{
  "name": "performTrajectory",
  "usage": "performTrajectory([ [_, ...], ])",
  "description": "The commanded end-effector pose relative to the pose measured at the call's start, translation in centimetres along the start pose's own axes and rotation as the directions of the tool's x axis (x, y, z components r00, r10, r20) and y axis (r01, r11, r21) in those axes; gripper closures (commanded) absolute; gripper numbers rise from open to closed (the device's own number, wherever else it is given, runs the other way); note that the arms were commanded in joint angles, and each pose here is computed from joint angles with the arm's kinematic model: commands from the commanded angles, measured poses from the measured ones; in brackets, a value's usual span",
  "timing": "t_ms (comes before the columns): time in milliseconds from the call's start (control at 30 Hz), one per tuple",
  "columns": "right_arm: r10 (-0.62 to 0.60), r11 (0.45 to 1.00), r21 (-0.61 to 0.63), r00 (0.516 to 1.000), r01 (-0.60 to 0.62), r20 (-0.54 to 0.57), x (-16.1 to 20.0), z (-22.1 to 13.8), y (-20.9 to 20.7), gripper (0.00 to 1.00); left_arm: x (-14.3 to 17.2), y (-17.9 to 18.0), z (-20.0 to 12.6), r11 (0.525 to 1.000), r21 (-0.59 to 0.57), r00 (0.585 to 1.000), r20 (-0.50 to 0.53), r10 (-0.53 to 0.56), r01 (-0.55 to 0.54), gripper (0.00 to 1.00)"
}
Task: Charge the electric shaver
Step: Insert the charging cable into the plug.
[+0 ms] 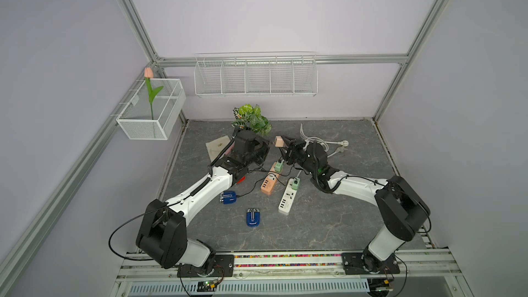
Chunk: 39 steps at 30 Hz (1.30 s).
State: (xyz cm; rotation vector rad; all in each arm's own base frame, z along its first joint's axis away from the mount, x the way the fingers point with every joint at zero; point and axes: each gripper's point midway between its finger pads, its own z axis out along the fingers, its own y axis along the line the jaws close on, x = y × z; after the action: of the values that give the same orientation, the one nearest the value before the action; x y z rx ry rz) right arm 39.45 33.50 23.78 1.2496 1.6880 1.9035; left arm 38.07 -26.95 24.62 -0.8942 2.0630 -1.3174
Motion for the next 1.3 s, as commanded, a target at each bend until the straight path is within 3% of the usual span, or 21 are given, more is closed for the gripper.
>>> performTrajectory([
  [0, 0.121, 0.991, -0.052, 0.988, -0.127, -0.098, 3.2, -0.5, 2.3, 0.93, 0.5, -2.2, 0.3, 0.998, 0.051, 0.999, -0.014, 0.038, -0.037, 1.0],
  [333, 0.128, 0.989, -0.057, 0.988, -0.133, -0.09, 3.1, -0.4, 2.2, 0.93, 0.7, -2.2, 0.3, 0.997, 0.061, 0.999, -0.023, 0.044, -0.043, 1.0],
  [667, 0.128, 0.984, -0.118, 0.989, -0.136, -0.075, 3.7, -0.2, 4.7, 0.93, 1.7, -1.9, 0.8, 0.996, 0.073, 0.997, -0.05, 0.054, -0.051, 1.0],
  [1267, 0.078, 0.994, -0.064, 0.978, -0.092, -0.191, 6.5, 0.1, 4.2, 0.93, 4.3, -2.2, 1.5, 0.994, 0.09, 0.989, -0.126, 0.072, -0.061, 1.0],
])
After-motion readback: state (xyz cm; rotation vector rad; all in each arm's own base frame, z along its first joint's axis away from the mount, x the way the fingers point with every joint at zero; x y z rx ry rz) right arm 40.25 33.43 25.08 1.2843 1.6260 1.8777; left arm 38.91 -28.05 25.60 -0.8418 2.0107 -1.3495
